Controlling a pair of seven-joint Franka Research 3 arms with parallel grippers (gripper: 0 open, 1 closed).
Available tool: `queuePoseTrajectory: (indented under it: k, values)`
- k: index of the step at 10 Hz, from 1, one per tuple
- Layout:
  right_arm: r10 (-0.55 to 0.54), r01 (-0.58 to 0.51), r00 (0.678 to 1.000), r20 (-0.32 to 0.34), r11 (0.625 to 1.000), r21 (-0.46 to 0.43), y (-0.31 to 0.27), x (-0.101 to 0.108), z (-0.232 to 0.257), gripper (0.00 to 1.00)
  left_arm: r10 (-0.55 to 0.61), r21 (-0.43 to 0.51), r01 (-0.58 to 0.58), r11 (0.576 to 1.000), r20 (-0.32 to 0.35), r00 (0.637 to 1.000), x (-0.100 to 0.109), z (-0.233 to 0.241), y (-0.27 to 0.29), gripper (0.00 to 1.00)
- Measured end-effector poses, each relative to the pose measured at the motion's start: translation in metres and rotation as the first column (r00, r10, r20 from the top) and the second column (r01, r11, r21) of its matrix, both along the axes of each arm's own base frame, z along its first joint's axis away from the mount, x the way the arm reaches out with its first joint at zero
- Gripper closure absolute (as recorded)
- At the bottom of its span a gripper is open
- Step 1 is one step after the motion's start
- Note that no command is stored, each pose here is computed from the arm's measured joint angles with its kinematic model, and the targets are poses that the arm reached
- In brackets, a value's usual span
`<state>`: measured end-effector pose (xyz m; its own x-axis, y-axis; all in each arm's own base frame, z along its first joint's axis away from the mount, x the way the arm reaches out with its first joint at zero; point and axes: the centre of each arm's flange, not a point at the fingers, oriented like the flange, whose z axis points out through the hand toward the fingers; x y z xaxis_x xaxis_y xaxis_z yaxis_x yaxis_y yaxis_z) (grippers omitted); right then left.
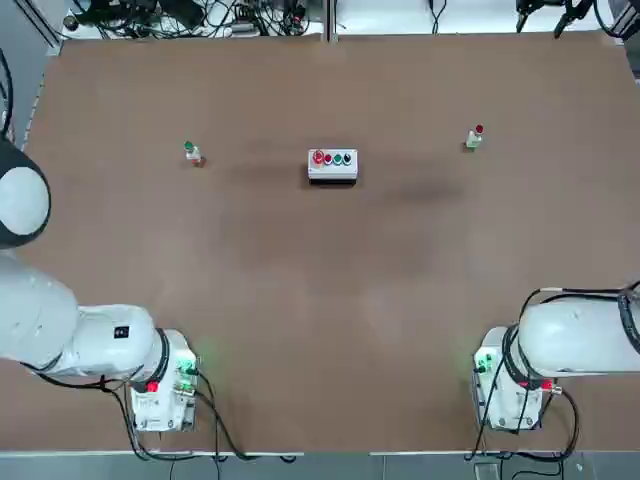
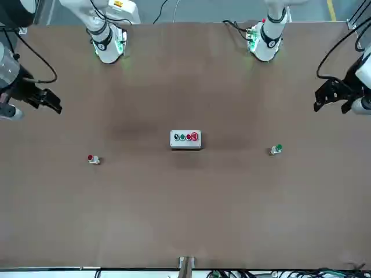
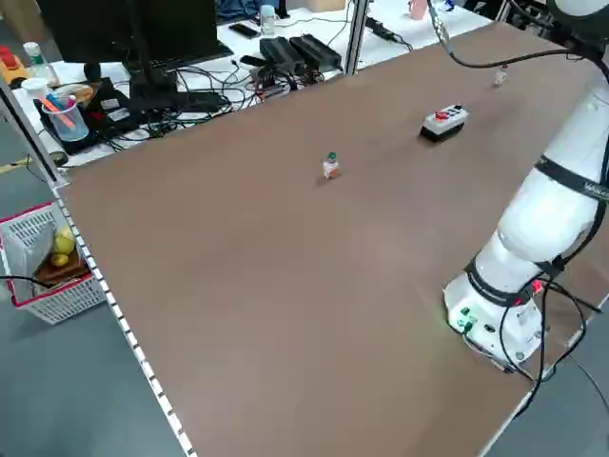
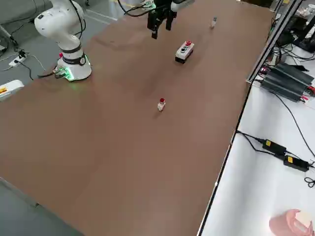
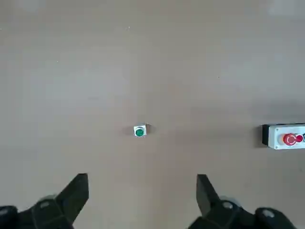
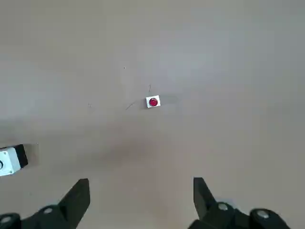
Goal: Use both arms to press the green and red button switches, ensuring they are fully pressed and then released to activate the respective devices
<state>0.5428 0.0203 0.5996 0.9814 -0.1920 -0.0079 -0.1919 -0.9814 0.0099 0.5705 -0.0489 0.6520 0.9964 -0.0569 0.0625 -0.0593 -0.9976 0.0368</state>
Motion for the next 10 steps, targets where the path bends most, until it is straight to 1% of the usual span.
queuePoseTrajectory:
  k: [2, 4, 5, 6, 7, 8, 9, 10]
  values:
    - [-0.003, 0.003, 1.0, -0.008, 1.0, 0.0, -0.001, -0.001, 0.0, 0.04, 0.0, 0.0, 0.0, 1.0, 0.0, 1.0, 0.0, 0.0, 0.0, 0.0]
    - [-0.003, 0.003, 1.0, -0.012, 1.0, 0.0, -0.002, -0.002, 0.001, 0.06, 0.0, 0.0, 0.0, 1.0, -0.005, 1.0, 0.002, -0.003, 0.0, 0.0]
    - [-0.003, 0.003, 1.0, -0.016, 1.0, -0.001, -0.002, -0.002, 0.0, 0.14, 0.0, -0.001, 0.0, 1.0, -0.012, 1.0, 0.004, -0.007, 0.0, 0.0]
    - [-0.003, 0.003, 1.0, -0.02, 1.0, -0.001, -0.002, -0.003, 0.0, 0.23, 0.003, -0.001, -0.004, 1.0, -0.023, 1.0, 0.007, -0.013, 0.002, 0.0]
    - [-0.002, 0.002, 1.0, -0.022, 1.0, -0.001, -0.002, -0.003, 0.0, 0.29, 0.009, -0.001, -0.009, 1.0, -0.04, 0.999, 0.011, -0.022, 0.006, 0.0]
    - [-0.002, 0.002, 1.0, -0.024, 1.0, -0.001, -0.002, -0.003, -0.001, 0.47, 0.013, -0.001, -0.013, 1.0, -0.058, 0.998, 0.016, -0.035, 0.008, 0.02]
    - [-0.001, 0.001, 1.0, -0.024, 1.0, -0.001, -0.002, -0.003, -0.002, 0.62, 0.015, -0.002, -0.015, 1.0, -0.066, 0.998, 0.021, -0.048, 0.009, 0.05]
    - [0.001, -0.001, 1.0, -0.02, 1.0, 0.0, -0.001, -0.002, -0.003, 0.79, 0.016, -0.002, -0.016, 1.0, -0.073, 0.997, 0.024, -0.062, 0.009, 0.11]
